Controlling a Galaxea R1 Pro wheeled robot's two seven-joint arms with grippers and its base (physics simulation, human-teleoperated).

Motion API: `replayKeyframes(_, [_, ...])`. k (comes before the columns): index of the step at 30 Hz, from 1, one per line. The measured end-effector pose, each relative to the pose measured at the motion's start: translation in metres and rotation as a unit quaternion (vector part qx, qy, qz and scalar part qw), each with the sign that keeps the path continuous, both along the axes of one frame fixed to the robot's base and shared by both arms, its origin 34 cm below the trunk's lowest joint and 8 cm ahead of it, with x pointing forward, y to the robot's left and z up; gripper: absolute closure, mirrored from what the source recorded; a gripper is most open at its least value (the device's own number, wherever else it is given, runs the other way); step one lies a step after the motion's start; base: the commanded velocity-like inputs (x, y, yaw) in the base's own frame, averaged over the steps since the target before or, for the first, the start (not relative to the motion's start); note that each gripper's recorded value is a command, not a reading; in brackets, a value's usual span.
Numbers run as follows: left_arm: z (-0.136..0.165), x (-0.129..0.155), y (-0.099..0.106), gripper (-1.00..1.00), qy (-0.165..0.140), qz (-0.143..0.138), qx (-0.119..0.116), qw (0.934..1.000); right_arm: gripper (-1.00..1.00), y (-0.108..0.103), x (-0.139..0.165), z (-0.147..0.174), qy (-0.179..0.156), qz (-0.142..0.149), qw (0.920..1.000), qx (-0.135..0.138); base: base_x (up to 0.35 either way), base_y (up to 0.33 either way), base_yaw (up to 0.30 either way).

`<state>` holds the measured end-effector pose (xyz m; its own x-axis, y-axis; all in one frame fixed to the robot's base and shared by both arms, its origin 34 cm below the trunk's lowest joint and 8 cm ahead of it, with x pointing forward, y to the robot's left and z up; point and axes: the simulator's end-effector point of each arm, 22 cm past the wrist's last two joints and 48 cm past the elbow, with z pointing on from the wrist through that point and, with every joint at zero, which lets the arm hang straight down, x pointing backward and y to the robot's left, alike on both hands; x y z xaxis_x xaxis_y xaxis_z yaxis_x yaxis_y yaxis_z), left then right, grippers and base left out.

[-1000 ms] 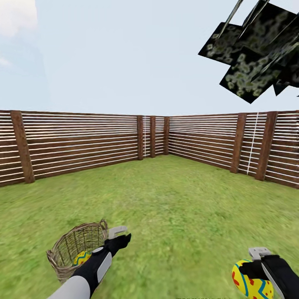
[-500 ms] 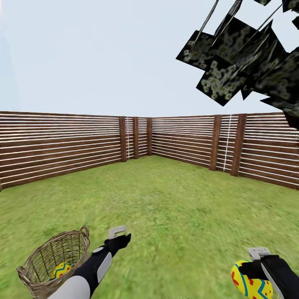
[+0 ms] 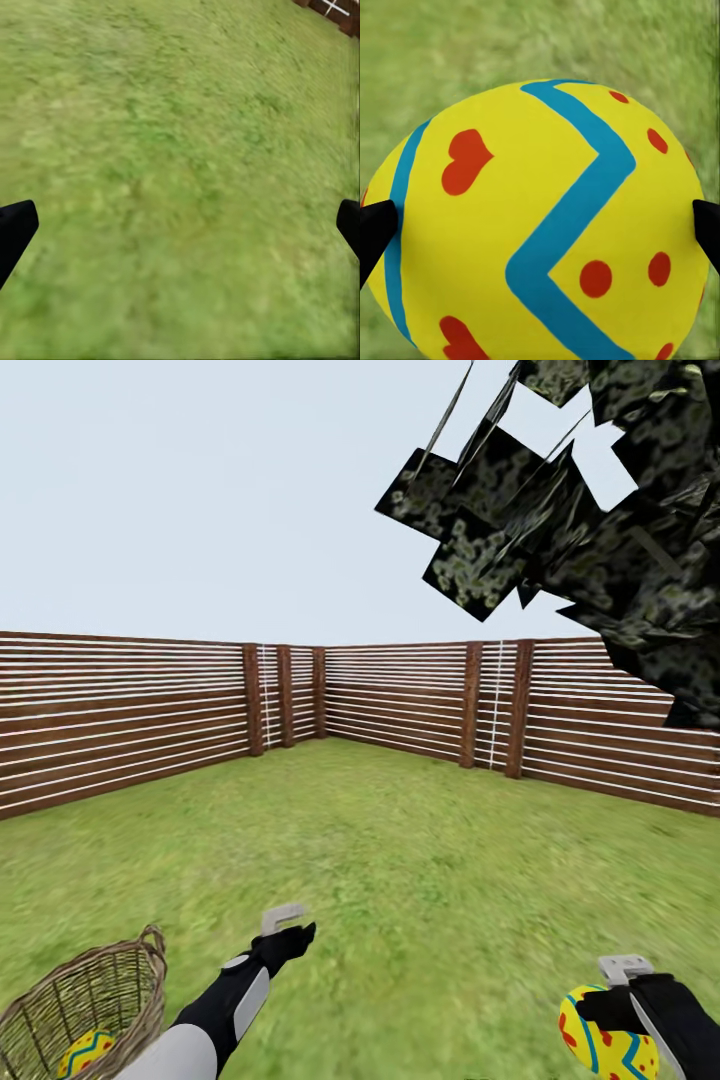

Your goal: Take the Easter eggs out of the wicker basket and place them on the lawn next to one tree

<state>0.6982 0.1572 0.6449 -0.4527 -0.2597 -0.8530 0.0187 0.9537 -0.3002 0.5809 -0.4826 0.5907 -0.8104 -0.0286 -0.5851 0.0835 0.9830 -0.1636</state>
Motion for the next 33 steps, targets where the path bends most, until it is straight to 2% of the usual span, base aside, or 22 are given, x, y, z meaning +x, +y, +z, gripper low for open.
replayKeyframes(16, [0.007, 0.0, 0.001, -1.0, -0.008, 0.001, 0.0, 1.0, 1.0, 0.0, 0.001, 0.005, -0.009, 0.0, 1.0, 0.0, 0.0, 0.0, -0.263])
replayKeyframes(33, [-0.028, -0.007, 0.001, -1.0, -0.008, 0.001, 0.001, 1.0, 1.0, 0.004, -0.005, -0.031, -0.009, 0.002, 1.0, 0.002, 0.0, 0.0, -0.007])
